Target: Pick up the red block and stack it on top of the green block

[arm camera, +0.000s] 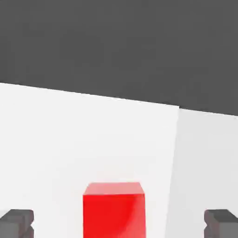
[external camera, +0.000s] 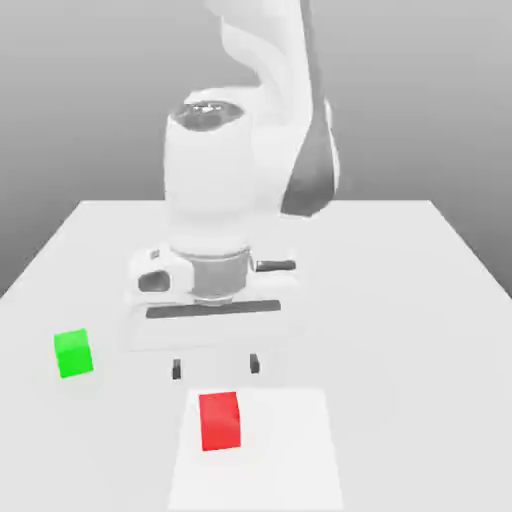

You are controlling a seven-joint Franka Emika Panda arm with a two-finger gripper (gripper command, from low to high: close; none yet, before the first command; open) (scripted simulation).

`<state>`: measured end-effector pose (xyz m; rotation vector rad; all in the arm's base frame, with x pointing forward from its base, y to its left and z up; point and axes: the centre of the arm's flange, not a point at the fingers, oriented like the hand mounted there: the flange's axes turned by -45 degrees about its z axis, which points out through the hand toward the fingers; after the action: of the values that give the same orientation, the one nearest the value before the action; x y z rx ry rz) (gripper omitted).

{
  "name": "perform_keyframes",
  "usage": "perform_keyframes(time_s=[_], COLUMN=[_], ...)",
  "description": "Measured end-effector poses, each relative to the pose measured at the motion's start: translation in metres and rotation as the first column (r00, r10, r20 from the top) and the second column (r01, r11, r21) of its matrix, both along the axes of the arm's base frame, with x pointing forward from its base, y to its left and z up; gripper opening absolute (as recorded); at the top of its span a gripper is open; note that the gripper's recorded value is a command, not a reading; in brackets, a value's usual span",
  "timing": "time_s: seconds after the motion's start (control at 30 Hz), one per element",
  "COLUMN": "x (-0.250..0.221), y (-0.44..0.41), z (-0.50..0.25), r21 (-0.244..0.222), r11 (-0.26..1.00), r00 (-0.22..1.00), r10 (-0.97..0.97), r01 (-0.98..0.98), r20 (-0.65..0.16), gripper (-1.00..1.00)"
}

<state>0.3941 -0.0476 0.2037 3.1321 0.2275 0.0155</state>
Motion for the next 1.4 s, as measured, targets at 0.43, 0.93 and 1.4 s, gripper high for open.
perform_keyframes(time_s=[0.43,0.93,1.4], x=[-0.004,-0.039,-0.143], y=[0.0,-0.104,-0.227], z=[-0.057,0.019,0.04], r21=[0.0,0.004,0.002], r11=[1.0,0.997,0.987], r00=[1.0,0.997,0.987], r10=[0.003,-0.081,-0.162], r01=[-0.003,0.081,0.162], r20=[-0.011,-0.01,-0.01], gripper=[-1.0,-1.0,-1.0])
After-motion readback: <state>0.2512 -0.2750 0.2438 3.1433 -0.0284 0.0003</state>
